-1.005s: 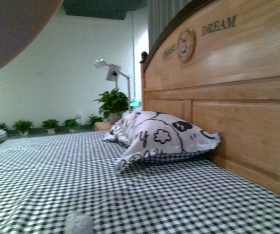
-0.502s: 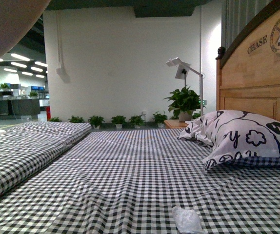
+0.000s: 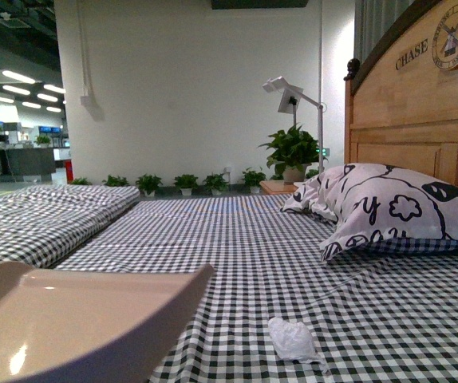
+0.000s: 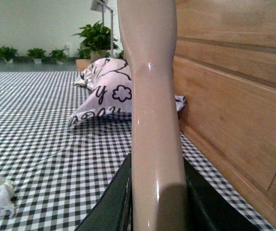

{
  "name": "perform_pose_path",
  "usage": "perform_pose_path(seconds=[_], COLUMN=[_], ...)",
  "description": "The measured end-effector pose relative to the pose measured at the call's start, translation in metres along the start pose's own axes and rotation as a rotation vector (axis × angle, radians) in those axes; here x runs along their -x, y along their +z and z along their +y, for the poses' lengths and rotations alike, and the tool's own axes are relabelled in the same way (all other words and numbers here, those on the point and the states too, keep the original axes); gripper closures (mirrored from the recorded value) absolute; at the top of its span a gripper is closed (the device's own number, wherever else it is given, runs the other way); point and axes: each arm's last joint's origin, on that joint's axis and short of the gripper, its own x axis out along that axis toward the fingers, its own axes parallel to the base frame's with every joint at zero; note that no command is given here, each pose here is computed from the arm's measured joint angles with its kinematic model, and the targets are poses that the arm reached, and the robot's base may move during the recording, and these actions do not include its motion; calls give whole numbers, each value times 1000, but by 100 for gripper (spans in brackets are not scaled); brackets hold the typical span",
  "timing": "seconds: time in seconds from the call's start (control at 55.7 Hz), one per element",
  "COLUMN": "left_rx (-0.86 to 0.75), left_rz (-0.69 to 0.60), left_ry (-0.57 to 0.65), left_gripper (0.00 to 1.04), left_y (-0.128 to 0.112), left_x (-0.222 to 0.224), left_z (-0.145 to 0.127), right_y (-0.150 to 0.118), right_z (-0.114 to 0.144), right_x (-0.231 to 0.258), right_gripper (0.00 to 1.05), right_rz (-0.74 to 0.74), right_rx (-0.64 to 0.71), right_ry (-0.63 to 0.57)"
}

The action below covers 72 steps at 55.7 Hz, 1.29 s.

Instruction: Clean up trash

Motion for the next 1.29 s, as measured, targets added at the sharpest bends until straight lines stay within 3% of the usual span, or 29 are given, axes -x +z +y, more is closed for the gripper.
perform_pose_path(seconds=[0.179,0.395,1.005,1.292], left_rx=[-195,-340,-442,-450], left_rz=[94,140,75,88], left_ry=[-92,-119,-210,-271], left_gripper=[77,77,77,77], left_y=[1,-1,24,20], left_x=[-28,-48,-87,-96], left_z=[6,16,26,25], right_y=[0,0,0,0], right_z=[0,0,0,0], right_x=[0,0,0,0], right_gripper=[83,83,83,83], right_rz=[-1,0,0,0], right_rx=[0,0,0,0], right_ry=[0,0,0,0])
